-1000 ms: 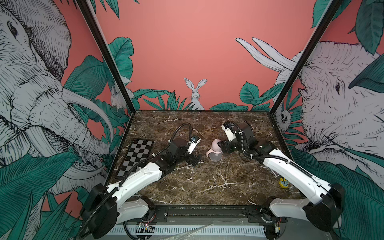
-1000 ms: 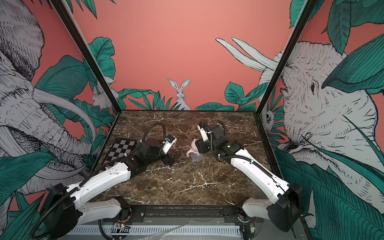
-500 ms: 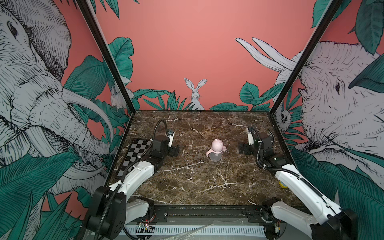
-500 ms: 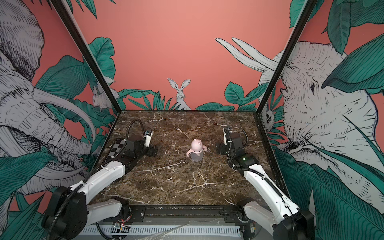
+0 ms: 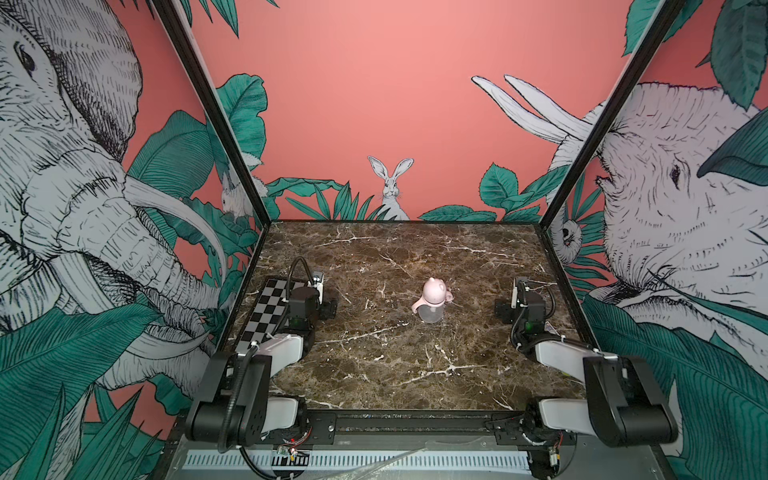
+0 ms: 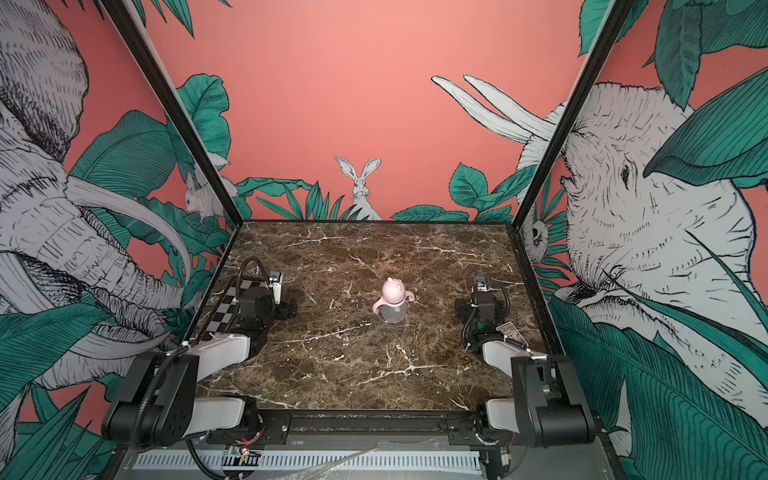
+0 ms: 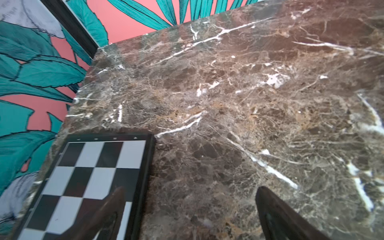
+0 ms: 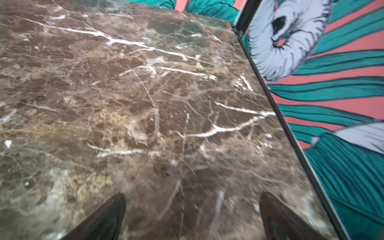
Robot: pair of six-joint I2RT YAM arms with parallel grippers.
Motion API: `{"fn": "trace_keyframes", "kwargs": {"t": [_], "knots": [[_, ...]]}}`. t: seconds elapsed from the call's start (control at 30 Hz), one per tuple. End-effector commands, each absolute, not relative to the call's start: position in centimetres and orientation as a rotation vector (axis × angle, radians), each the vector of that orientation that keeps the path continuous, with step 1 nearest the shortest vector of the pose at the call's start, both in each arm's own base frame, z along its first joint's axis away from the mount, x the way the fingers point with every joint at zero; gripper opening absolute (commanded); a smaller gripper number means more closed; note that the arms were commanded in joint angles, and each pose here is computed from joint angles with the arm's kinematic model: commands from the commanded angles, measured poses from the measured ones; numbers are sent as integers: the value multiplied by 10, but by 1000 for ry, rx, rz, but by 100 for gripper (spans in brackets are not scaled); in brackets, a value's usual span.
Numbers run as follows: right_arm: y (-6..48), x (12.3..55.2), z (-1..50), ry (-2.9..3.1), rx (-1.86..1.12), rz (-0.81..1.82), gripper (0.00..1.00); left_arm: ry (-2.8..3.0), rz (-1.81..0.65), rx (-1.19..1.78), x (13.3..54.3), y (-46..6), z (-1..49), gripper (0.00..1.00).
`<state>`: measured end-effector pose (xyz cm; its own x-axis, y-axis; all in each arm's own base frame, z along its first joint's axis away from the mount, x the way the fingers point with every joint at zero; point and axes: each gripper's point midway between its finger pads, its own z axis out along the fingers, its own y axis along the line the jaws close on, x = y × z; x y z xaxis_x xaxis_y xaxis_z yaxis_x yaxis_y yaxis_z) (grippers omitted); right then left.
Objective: Assemble the baby bottles
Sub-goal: Reset both arms
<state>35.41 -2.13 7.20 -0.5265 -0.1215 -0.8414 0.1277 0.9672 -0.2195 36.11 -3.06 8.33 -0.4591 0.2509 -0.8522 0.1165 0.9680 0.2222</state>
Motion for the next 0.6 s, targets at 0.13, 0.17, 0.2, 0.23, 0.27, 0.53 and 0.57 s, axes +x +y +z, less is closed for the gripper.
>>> {"fn": "trace_keyframes", "kwargs": {"t": [0.13, 0.17, 0.2, 0.23, 0.27, 0.53, 0.57], "knots": [[-5, 390, 98, 1870, -47, -210, 100, 1851, 184, 245, 390, -31, 111, 99], [-10, 390, 97, 1901, -19, -230, 100, 1856, 180, 217, 392, -25, 108, 99], [-19, 391, 94, 1934, 36, -266, 100, 1873, 160, 197, 393, -21, 101, 99], [-24, 392, 94, 1934, 64, -282, 99, 1861, 156, 186, 397, -19, 99, 99], [-26, 392, 95, 1918, 72, -278, 99, 1869, 158, 182, 402, -18, 99, 99], [-27, 391, 94, 1931, 80, -284, 99, 1904, 109, 152, 404, -10, 96, 100], [-27, 391, 94, 1935, 79, -285, 99, 1920, 106, 151, 403, -10, 95, 100]]}}
